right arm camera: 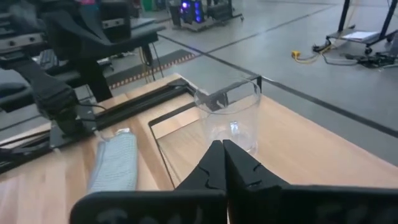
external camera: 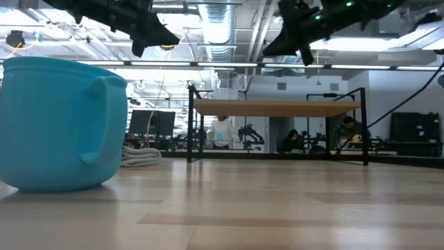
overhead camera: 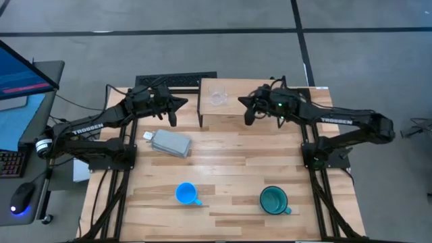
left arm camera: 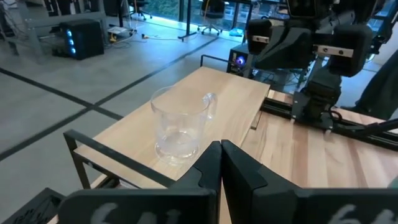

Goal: Stack small to large cups/mugs on shelf
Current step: Put the transparent mug on the shelf

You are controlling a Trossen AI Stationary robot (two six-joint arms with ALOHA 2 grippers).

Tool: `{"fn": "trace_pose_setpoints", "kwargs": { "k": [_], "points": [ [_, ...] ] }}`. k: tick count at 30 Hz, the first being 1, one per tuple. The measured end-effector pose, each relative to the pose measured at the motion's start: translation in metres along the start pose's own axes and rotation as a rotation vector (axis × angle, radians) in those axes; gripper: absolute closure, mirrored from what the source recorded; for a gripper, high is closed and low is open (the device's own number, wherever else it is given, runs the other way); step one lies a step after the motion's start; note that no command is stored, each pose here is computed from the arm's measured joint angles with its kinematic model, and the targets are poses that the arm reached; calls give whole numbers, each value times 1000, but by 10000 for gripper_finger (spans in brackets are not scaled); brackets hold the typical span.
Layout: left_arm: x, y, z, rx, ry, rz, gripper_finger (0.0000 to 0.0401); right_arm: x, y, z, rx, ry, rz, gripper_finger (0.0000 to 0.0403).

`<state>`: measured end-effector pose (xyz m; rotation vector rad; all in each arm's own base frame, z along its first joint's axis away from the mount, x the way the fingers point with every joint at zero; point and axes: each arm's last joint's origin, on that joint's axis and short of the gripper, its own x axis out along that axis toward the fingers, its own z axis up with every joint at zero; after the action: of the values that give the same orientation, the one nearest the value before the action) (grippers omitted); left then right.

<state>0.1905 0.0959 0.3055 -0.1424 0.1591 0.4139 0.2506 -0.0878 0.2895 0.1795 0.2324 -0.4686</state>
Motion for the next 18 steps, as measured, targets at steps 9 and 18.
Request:
{"fn": "trace_pose_setpoints", "kwargs": {
  "k": [9, 18],
  "points": [
    [0, 0, -3, -3, 33, 8, 401, 28, -4, 2, 0, 52, -36, 398],
    [0, 0, -3, -3, 31, 8, 401, 48, -16, -3, 3, 137, -116, 399]
  ]
}}
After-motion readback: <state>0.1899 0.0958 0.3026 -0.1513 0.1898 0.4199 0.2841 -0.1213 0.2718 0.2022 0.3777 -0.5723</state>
